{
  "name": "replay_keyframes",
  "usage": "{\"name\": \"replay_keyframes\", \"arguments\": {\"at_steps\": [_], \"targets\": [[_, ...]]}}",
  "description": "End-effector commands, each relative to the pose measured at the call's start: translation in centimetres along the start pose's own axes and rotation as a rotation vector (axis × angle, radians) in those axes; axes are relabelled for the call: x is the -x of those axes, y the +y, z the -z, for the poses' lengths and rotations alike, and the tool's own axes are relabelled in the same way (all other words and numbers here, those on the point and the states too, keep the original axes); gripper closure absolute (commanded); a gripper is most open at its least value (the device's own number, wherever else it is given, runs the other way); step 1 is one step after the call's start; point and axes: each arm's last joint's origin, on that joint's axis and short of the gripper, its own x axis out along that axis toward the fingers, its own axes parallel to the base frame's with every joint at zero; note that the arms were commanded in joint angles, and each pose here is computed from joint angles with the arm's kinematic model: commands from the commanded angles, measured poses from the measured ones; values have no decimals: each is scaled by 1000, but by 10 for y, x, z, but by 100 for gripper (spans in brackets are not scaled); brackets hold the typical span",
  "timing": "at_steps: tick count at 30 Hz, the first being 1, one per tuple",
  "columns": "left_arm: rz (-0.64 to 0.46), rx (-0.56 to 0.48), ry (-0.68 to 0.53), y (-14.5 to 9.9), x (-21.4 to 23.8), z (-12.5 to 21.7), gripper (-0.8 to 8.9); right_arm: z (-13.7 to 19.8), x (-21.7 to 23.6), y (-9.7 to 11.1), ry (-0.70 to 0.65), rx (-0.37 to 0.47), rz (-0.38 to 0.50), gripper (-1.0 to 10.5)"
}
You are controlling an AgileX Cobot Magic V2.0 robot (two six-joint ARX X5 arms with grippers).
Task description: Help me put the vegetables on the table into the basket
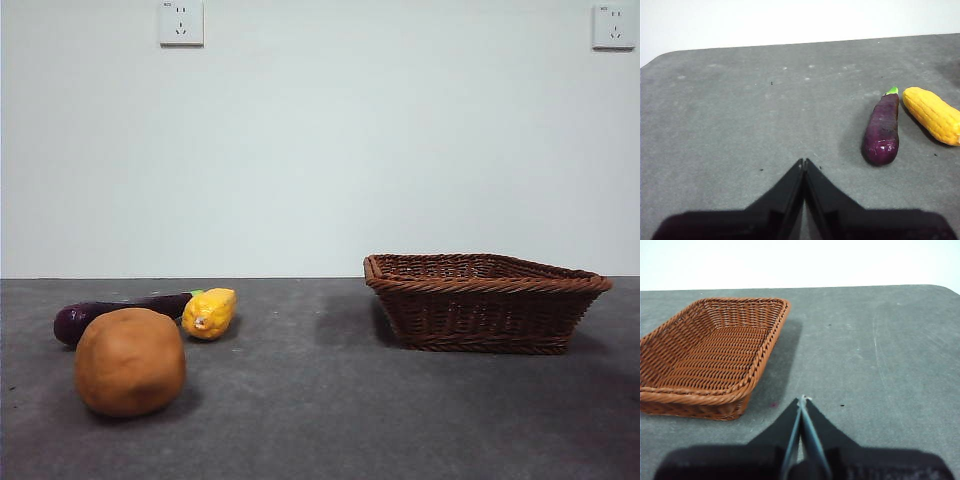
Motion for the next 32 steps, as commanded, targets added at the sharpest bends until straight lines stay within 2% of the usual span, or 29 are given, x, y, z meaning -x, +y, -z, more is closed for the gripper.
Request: {"name": "replay_keyframes", "arguments": {"at_steps": [1,3,4,6,8,10,13,16,18,21,26,28,32], "targets": [[0,12,3,0,-1,3,816,3,-1,0,2,-9,-5,946],[0,21,4,0,-1,3,816,3,-1,0,2,-27,-7,946],[0,30,2,0,-1,3,816,3,-1,0,2,-67,-7,946],[2,69,0,0,-1,2,816,3,-1,0,2,-176,-7,946],[4,117,11,0,-1,3,816,3,-1,1,5,-349,-21,949],[66,157,23,-2,-2,4,816,3,-1,3,20,-494,-92,950],[153,179,-7,-4,-1,-8,818,-3,1,6,42,-592,-200,955],[157,175,-45,-3,1,-33,818,-15,5,6,29,-691,-214,955],[168,175,-45,-3,0,-53,818,-28,7,7,26,-707,-227,955],[242,159,-50,-4,-4,-90,818,-50,9,7,39,-721,-251,955],[318,148,-37,-4,-16,-144,818,-84,2,8,104,-718,-307,955],[367,154,5,-4,-24,-163,817,-98,-4,9,142,-690,-346,955],[493,199,173,-6,-43,-194,817,-123,-21,11,292,-653,-420,954]]}}
